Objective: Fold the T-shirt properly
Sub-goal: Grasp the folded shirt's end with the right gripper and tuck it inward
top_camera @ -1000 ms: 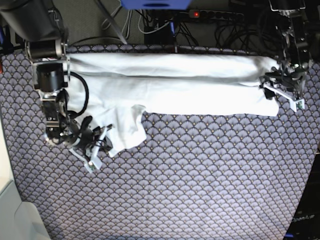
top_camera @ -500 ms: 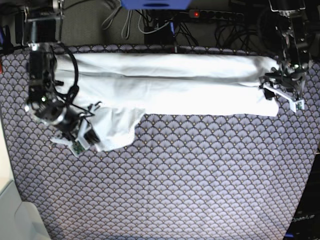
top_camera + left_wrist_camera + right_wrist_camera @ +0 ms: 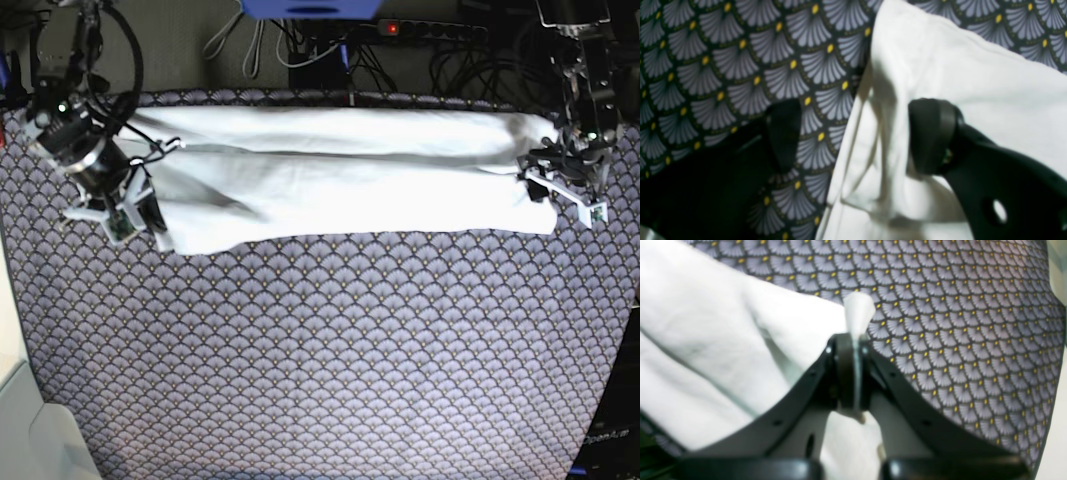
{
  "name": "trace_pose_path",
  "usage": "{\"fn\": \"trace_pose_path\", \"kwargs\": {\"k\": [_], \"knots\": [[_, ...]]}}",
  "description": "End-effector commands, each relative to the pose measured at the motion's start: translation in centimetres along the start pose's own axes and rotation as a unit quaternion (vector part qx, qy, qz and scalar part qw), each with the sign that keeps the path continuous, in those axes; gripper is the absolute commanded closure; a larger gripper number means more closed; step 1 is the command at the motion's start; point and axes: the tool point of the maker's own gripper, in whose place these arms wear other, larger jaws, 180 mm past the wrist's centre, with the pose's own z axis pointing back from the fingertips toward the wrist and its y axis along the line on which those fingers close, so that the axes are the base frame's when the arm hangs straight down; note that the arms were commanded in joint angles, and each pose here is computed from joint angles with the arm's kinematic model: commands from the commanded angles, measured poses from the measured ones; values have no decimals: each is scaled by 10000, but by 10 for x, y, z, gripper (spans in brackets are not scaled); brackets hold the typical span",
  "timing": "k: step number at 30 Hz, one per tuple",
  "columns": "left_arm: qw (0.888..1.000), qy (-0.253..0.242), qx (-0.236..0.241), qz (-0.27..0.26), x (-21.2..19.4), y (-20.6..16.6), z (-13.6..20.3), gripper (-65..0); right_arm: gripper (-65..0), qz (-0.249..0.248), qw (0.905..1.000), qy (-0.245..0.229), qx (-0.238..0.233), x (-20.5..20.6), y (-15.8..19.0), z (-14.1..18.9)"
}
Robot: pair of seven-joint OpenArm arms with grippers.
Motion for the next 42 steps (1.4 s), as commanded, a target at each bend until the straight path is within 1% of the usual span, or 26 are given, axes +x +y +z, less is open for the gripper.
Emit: {"fn": "trace_pose_path", "kwargs": {"k": [1, 10, 18, 23, 26, 29, 33, 36, 39, 42], "knots": [[9999, 103, 14, -84, -3, 1, 1, -487, 0, 8, 9999, -131, -63, 6, -3, 5], [9999, 108, 21, -91, -3, 2, 1, -489, 0, -205, 9993, 311, -3, -32, 10, 22], [9998, 128, 46, -120, -5, 5, 2, -489, 0, -498, 9975, 383, -325, -42, -3, 29], [9998, 148, 48, -134, -6, 6, 2, -489, 0, -545, 9971, 426, -304, -45, -1, 29], [9997, 198, 62, -147, -10, 7, 3, -490, 0, -579, 9967, 518, -228, -53, 6, 32], [9996, 212, 68, -154, -12, 8, 3, -490, 0, -725, 9958, 502, -236, -54, 11, 31], [9996, 219, 70, -155, -13, 8, 3, -490, 0, -823, 9947, 602, -150, -63, 21, 33], [9996, 220, 63, -162, -13, 8, 3, -490, 0, -995, 9932, 564, -200, -63, 24, 33], [9990, 232, -135, -356, -13, 1, 3, -488, 0, -1141, 9913, 579, -300, -67, 23, 34], [9980, 240, -299, -508, -14, -4, 4, -487, 0, -1324, 9885, 693, -237, -78, 28, 30]]}}
